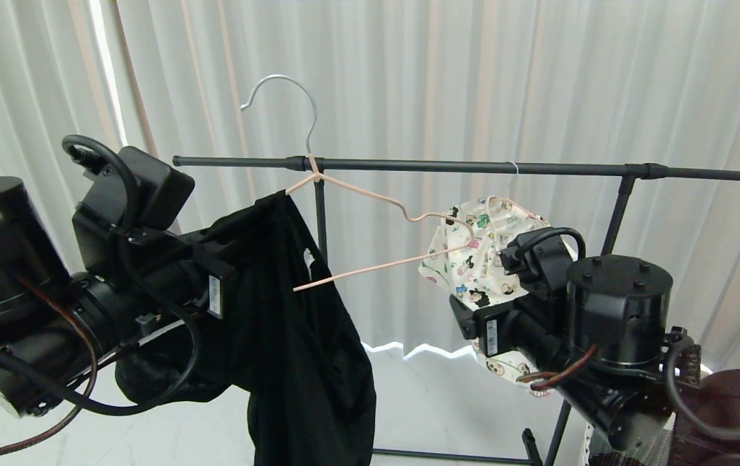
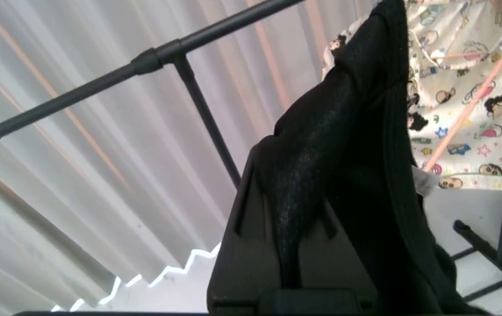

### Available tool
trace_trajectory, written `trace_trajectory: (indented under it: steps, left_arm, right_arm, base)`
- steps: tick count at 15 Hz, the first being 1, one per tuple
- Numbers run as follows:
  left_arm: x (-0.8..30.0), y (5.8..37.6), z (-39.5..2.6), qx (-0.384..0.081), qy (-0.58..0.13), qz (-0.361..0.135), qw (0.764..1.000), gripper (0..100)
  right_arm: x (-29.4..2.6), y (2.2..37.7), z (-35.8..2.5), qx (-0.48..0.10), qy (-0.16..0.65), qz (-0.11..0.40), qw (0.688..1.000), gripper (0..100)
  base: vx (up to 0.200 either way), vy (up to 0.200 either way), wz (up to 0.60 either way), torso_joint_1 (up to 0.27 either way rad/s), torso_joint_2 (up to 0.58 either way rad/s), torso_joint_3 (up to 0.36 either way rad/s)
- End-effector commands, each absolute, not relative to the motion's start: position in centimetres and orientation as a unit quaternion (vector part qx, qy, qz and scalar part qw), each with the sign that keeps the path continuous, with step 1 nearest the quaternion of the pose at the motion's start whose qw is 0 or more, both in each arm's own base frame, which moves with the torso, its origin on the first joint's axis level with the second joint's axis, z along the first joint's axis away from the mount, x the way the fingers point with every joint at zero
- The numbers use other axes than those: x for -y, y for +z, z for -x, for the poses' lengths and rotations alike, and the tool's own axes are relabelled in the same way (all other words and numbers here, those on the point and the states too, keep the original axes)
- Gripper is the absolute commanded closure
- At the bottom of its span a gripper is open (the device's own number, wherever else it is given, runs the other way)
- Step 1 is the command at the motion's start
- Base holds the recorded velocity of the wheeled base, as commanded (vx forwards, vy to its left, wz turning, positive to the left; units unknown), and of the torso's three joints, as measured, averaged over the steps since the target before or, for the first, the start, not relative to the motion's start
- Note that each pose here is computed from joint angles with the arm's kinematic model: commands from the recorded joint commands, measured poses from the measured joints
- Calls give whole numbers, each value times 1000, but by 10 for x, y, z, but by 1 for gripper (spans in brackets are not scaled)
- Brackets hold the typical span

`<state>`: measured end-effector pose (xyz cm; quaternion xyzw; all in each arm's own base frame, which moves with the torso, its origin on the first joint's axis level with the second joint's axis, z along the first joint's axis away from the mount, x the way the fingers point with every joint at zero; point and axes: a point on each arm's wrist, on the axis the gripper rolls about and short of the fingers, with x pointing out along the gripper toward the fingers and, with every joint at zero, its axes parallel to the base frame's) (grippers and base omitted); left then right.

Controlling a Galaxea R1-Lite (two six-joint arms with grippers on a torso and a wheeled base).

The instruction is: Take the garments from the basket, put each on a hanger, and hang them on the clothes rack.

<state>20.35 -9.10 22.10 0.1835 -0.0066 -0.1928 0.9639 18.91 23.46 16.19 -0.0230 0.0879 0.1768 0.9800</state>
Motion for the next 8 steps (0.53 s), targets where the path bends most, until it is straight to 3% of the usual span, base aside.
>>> trace_trajectory:
  steps: [1,3,8]
  left_arm:
    - [95,221,-210,5,-195,-184,963,100]
    - [96,223,-210,8,-198,-182,963,100]
    - [107,225,-205,16,-220,-181,958,100]
  right_arm:
    - [-262,163,-154,-93,246,-8,965,0]
    - [-287,164,-138,-94,285,-26,954,0]
    - [-324,153,-147,-94,292,-25,951,0]
  base:
    - [0,0,0,0,0,0]
    - [0,0,0,0,0,0]
    - [0,0,0,0,0,0]
